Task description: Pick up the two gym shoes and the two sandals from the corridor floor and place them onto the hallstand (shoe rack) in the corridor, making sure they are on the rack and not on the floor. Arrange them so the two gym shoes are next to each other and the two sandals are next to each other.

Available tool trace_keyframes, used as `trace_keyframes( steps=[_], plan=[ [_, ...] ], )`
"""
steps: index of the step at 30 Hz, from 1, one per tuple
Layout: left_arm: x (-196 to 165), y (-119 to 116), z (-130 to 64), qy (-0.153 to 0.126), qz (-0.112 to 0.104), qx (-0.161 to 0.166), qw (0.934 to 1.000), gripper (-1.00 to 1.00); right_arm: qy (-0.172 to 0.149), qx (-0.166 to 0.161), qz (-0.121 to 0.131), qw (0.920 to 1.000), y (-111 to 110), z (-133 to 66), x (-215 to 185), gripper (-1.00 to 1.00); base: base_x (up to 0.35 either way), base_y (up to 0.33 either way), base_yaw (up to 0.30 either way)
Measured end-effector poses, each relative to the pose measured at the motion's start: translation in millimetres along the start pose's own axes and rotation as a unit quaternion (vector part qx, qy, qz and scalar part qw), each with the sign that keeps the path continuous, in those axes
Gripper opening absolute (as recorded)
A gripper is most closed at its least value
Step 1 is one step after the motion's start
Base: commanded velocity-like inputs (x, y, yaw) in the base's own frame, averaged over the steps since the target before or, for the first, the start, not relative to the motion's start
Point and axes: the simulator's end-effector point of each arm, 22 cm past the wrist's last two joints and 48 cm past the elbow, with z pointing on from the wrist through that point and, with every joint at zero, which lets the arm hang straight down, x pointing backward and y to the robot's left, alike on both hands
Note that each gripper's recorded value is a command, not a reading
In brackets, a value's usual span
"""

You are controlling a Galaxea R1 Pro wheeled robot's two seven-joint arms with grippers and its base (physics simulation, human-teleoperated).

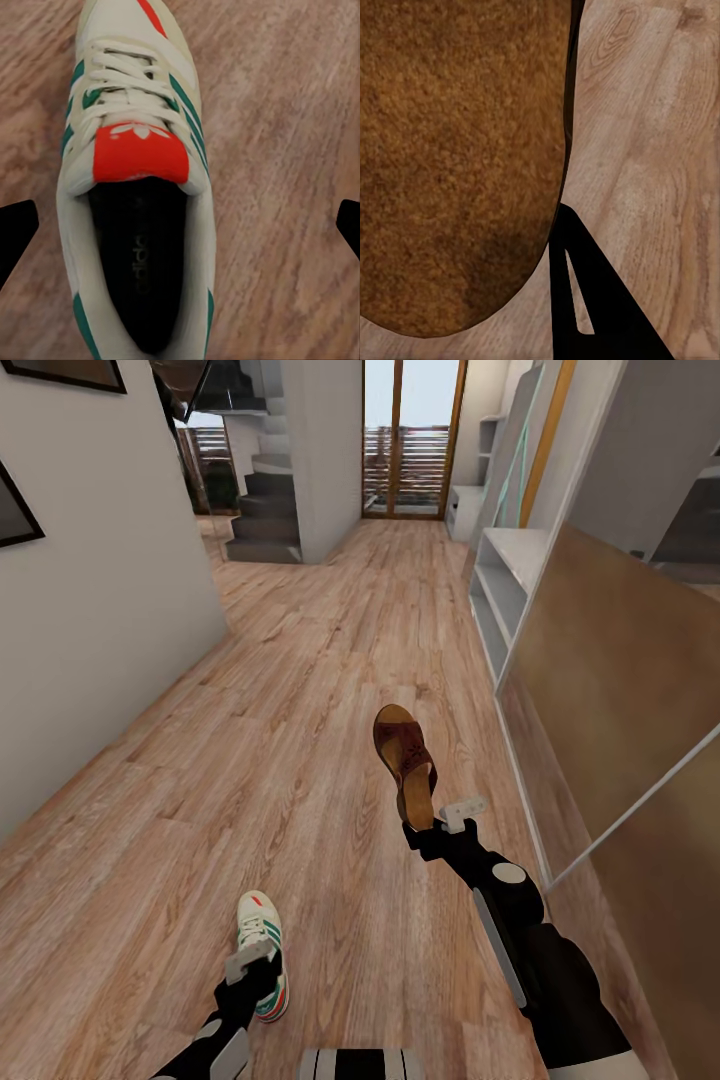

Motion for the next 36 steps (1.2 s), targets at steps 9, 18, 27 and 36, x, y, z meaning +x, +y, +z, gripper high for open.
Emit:
trace_keyframes(
  steps=[9, 18, 27, 36],
  plan=[
    [3, 21, -0.4, 0.002, -0.005, -0.047, 0.9989, 1.00, 0.003, 0.000, 0.001, 1.0000, 0, 1.7, 3, -1.00, 0.000, 0.000, 0.000],
    [0, 29, -0.6, -0.012, -0.006, -0.065, 0.9978, 1.00, 0.007, -0.001, 0.002, 1.0000, 0, 3.9, 8, -1.00, 0.000, 0.000, 0.000],
    [17, 35, 3.3, 0.002, -0.002, -0.071, 0.9975, 1.00, 0.023, -0.003, 0.006, 0.9997, 0, 13.3, 27, -1.00, 0.000, 0.000, -0.005],
    [34, 39, 6.4, 0.017, 0.003, -0.074, 0.9971, 1.00, 0.038, -0.004, 0.010, 0.9992, 0, 21.2, 46, -1.00, 0.000, 0.000, -0.093]
  ],
)
